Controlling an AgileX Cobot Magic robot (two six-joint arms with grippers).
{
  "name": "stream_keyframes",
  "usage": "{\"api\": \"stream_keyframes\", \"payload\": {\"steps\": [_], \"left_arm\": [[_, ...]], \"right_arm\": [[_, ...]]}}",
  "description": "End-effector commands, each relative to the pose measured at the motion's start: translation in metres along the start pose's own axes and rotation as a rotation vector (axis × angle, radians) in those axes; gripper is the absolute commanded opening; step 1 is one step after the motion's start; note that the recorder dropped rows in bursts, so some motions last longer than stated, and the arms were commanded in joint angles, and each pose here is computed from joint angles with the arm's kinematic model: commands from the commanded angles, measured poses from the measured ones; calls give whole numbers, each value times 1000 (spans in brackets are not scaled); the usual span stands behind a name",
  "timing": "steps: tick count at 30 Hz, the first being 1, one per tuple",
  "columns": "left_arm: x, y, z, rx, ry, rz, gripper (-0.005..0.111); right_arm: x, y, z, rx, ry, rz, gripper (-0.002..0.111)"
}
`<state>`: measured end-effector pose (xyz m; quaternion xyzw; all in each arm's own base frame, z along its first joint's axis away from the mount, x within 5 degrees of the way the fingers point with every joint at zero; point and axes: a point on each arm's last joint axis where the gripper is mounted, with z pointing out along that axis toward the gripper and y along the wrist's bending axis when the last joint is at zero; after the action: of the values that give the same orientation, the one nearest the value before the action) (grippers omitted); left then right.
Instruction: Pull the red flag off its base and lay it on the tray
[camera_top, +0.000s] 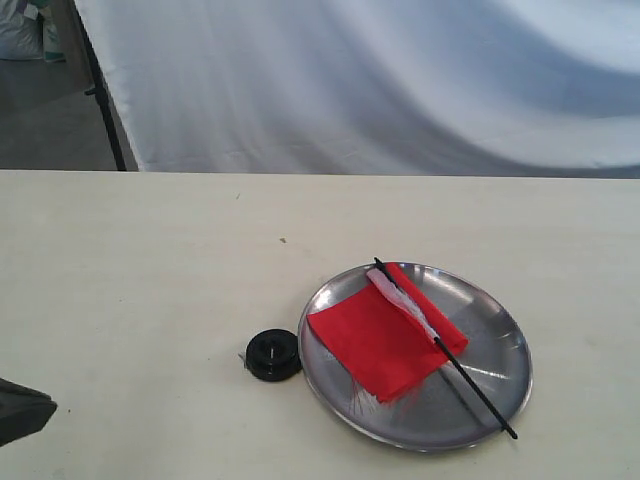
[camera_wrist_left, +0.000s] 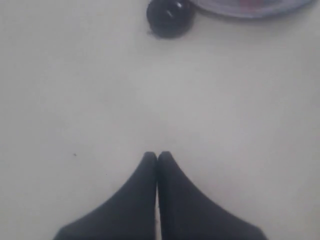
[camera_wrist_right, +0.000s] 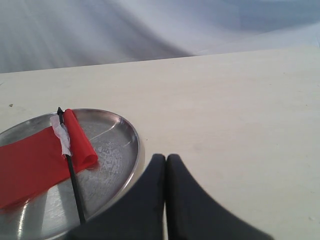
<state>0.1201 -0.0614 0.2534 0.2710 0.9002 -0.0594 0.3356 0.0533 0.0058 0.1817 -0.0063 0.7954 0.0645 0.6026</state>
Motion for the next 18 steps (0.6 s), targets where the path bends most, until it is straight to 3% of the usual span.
{"api": "stream_keyframes", "payload": {"steps": [1, 11, 18], "left_arm": [[5, 0, -26, -15, -142, -2, 0], [24, -1, -71, -67, -441, 5, 0], [46, 6, -57, -214, -665, -112, 0]], "right_arm": [[0, 0, 0, 3, -11, -8, 0], [0, 0, 0, 3, -11, -8, 0], [0, 0, 0, 3, -11, -8, 0]]}}
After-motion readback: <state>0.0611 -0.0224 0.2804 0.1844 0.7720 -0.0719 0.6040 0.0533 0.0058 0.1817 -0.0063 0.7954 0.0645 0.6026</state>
